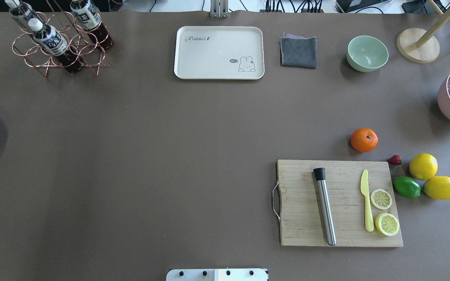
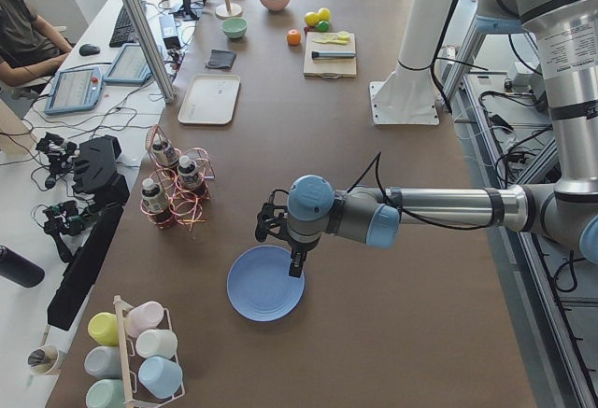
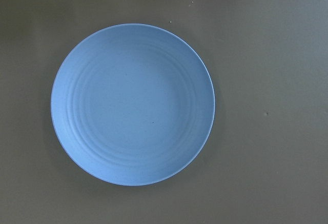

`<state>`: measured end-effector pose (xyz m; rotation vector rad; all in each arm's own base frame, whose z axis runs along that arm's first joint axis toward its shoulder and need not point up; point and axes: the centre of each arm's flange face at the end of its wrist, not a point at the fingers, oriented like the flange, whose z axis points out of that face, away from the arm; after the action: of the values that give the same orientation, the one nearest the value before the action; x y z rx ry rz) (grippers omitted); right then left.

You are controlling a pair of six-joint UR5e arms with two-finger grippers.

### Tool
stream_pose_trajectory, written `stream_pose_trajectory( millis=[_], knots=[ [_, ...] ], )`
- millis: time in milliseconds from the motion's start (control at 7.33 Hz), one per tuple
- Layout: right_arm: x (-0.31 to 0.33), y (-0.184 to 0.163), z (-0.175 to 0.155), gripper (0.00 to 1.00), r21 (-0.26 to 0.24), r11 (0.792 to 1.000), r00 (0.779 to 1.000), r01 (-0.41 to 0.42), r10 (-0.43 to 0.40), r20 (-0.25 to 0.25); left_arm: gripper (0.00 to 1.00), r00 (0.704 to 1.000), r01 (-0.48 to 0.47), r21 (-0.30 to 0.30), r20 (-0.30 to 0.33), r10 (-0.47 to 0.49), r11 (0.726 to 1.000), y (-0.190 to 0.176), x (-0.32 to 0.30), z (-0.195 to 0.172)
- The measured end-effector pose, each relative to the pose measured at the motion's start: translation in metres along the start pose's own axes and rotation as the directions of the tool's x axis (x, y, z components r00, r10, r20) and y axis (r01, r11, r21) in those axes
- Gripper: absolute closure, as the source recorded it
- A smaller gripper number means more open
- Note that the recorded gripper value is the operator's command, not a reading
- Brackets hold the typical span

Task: Pick orange to plate

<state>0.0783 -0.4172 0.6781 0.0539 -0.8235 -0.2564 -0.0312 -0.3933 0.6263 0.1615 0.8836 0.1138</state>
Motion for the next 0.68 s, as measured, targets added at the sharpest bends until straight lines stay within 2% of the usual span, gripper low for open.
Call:
stream_pose_trajectory(
  millis=[273, 682],
  knots=[
    [-0.01, -0.01, 0.003, 0.0, -0.006, 1.0, 1.0, -0.026, 0.026, 0.006, 0.02, 0.998, -0.025, -0.018, 0.051, 0.026, 1.0, -0.033, -0.027, 0.02],
    [-0.029, -0.025, 0.012, 0.0, 0.02, 0.999, 1.0, -0.026, 0.026, 0.0, 0.02, 0.995, -0.069, -0.031, 0.067, 0.071, 0.997, -0.093, -0.086, 0.072]
  ],
)
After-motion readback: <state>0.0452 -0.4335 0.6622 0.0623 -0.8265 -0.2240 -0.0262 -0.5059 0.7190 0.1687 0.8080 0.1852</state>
